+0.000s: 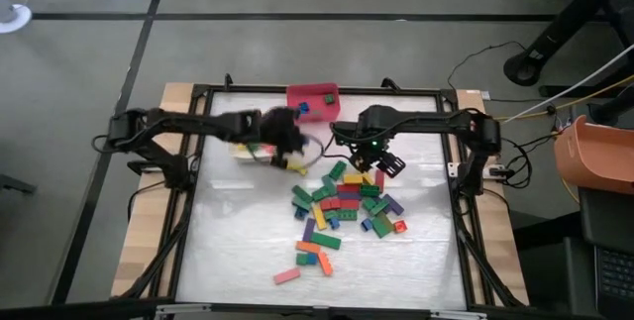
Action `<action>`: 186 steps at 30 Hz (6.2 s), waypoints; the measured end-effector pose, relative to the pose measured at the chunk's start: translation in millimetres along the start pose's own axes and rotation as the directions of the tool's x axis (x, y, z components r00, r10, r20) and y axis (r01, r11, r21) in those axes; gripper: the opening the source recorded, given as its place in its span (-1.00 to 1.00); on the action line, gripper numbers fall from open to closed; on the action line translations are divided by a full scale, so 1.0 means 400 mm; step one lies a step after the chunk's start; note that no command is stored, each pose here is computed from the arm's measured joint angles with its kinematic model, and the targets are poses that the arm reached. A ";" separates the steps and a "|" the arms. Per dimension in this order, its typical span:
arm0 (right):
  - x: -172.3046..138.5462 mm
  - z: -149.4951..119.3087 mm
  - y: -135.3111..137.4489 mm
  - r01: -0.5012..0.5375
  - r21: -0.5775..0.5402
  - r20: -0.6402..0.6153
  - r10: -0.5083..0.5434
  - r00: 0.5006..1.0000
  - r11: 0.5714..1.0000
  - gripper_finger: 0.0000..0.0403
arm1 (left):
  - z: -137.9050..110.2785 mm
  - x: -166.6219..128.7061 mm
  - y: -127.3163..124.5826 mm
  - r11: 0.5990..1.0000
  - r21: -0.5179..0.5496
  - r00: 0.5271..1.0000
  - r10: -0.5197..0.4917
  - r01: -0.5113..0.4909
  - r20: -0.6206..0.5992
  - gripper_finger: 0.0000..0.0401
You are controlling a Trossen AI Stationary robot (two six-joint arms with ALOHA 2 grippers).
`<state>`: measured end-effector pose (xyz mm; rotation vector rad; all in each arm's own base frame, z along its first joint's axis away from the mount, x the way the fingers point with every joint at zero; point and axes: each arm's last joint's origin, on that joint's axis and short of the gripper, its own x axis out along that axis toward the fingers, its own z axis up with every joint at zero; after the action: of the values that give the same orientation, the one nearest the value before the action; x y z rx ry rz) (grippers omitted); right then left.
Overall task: Sort blocks by size
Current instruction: Put the small blue game piece into the red bin, then put the large yellow wooden block into the white bin
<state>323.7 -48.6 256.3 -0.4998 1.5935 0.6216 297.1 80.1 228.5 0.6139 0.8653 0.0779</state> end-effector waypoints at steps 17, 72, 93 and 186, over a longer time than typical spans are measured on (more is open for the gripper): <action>0.135 -0.019 0.029 0.131 0.305 0.318 -0.231 0.919 0.943 0.13 | -0.194 0.100 0.212 0.912 -0.379 0.981 0.189 -0.156 0.053 -0.54; 0.259 0.038 0.064 0.130 0.513 0.384 -0.362 0.850 0.848 -0.37 | -0.035 0.082 0.089 0.926 -0.370 0.983 0.127 -0.068 0.136 -0.03; 0.069 0.144 -0.073 0.569 0.444 0.599 -0.702 0.385 0.692 -0.32 | 0.000 -0.196 -0.059 0.836 -0.516 0.979 -0.204 0.189 0.029 -0.03; -0.182 -0.060 -0.001 0.360 0.373 0.334 -0.486 0.808 0.855 0.21 | 0.033 0.125 -0.102 0.947 -0.152 0.948 -0.299 0.282 -0.105 -0.62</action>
<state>314.4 -67.3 330.1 -0.4474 1.0812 0.1216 332.5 55.5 178.6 0.3514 1.0572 -0.0933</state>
